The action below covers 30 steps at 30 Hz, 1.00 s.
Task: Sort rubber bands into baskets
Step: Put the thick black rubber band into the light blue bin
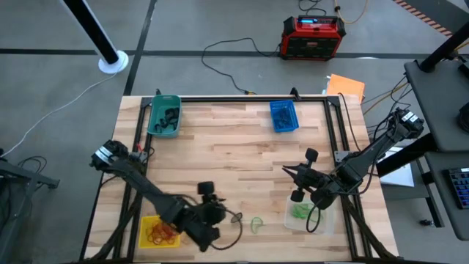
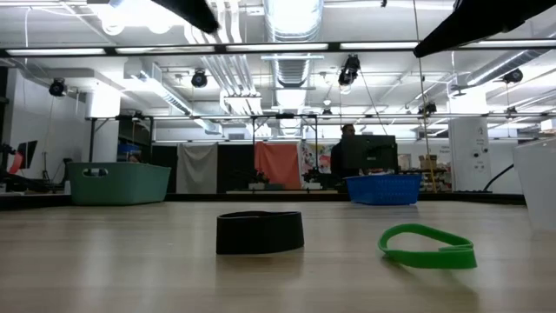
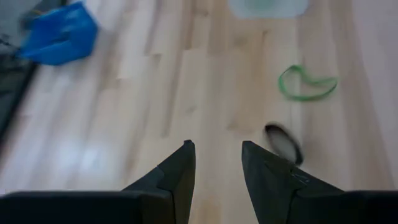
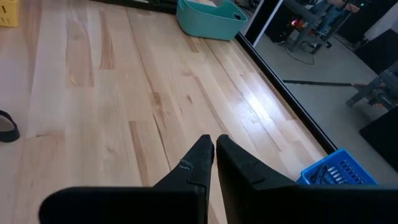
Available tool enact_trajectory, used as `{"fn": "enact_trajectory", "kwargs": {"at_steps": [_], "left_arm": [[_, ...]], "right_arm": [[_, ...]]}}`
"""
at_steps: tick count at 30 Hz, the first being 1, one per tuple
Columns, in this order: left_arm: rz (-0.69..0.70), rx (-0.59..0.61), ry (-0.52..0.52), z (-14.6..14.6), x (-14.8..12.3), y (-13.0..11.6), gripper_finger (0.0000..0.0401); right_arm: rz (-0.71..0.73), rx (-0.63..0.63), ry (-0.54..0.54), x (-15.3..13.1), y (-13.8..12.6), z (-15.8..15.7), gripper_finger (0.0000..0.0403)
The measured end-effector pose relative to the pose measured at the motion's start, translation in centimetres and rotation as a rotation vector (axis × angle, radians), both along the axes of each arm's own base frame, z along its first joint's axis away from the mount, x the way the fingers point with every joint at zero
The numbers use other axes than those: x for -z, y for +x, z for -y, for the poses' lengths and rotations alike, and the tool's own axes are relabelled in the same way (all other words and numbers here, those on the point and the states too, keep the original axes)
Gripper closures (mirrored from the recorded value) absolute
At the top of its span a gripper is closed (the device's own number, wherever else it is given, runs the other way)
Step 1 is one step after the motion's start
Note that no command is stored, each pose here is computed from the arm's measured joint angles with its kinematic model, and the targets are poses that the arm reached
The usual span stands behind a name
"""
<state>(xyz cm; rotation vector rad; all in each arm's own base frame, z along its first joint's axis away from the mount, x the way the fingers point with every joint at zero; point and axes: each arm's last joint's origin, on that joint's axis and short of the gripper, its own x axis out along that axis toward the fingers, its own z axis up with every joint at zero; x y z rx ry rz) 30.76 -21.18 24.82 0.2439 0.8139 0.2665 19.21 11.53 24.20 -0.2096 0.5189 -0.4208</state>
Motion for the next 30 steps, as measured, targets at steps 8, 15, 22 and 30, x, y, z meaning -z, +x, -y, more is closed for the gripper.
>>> {"fn": "enact_trajectory", "kwargs": {"at_steps": [8, 15, 22, 30], "left_arm": [[-0.004, 0.081, -0.193, -1.2, 4.7, 2.7, 0.0284], [0.041, 0.096, -0.319, -2.4, 7.3, 3.0, 0.0277], [0.093, 0.096, -0.408, -2.9, 8.8, 2.8, 0.0262], [0.087, 0.102, -0.467, -3.2, 11.0, 3.5, 0.0262]], "right_arm": [[0.008, 0.000, 0.007, -0.1, 0.1, 0.0, 0.0385], [0.012, 0.000, 0.009, -0.1, 0.1, -0.1, 0.0385], [0.012, 0.000, 0.009, -0.1, 0.1, -0.1, 0.0385], [0.013, 0.000, 0.011, -0.1, 0.1, -0.1, 0.0385]]}}
